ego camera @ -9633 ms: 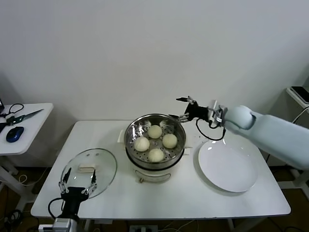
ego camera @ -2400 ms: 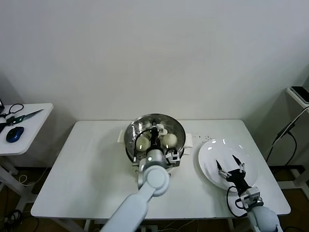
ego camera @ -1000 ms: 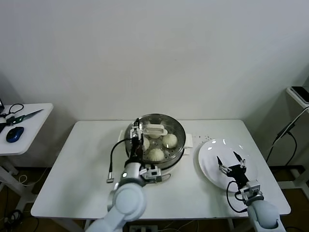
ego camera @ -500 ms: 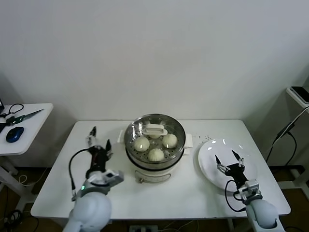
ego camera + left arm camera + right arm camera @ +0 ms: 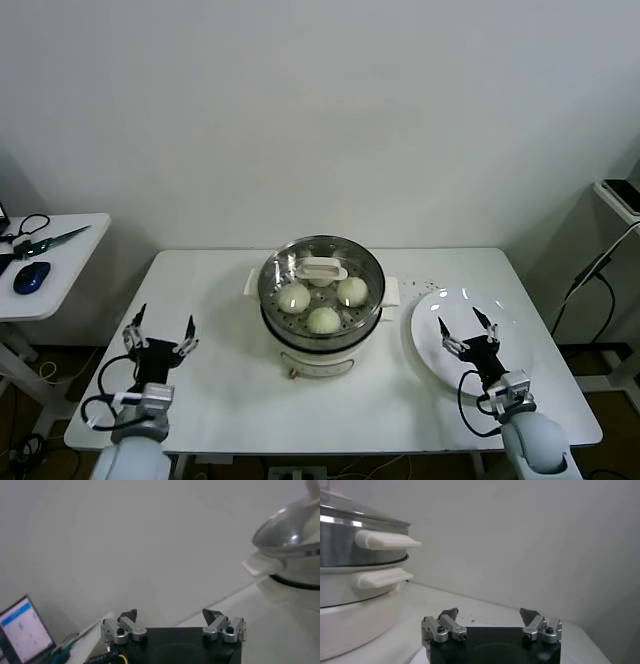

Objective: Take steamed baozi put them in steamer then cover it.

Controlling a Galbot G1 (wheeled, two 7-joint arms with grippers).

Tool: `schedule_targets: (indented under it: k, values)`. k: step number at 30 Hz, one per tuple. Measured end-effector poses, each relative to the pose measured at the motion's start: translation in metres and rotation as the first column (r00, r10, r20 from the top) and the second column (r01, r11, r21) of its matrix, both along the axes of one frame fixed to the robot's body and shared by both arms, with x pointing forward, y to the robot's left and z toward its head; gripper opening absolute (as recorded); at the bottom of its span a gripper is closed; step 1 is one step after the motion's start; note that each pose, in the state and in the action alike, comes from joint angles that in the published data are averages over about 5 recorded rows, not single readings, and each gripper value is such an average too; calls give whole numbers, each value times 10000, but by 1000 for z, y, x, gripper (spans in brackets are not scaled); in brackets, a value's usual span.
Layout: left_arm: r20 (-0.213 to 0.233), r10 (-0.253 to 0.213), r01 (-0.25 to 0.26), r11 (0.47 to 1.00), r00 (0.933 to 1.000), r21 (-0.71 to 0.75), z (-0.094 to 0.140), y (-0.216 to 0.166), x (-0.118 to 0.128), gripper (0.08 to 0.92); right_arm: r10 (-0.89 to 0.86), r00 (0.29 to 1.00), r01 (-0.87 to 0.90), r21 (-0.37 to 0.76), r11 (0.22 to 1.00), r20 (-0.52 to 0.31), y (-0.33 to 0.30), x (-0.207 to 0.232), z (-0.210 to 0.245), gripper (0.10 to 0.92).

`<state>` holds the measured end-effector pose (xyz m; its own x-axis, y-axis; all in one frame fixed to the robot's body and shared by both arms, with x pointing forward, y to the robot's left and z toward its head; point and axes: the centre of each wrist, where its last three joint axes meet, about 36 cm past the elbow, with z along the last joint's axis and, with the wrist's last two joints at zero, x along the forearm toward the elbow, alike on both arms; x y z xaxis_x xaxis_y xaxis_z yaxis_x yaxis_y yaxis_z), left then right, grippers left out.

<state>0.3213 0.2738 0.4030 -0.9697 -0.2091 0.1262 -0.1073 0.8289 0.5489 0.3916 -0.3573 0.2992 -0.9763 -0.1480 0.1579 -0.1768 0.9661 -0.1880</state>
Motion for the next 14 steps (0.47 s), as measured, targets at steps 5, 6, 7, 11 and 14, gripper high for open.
schedule_targets:
  k: [5, 6, 7, 11, 14]
  values:
    - [454, 231, -186, 9952, 9987, -957, -15, 15, -6, 823, 37, 10000, -37, -2, 10000, 85, 0, -1, 1, 823]
    - [531, 257, -198, 9937, 9983, -1103, -17, 17, -7, 823, 45, 9999, -45, -5, 10000, 108, 0, 0, 2, 823]
    - [597, 282, -206, 9920, 9978, -1243, -19, 18, -9, 823, 51, 9999, -51, -9, 10000, 132, 0, 0, 3, 823]
    - [790, 343, -204, 9850, 9963, -1715, -26, 22, -14, 823, 70, 9998, -70, -16, 10000, 196, 0, 1, 5, 823]
    - [852, 371, -203, 9815, 9957, -1906, -29, 24, -17, 823, 80, 9998, -80, -14, 10000, 204, 1, 0, 5, 823]
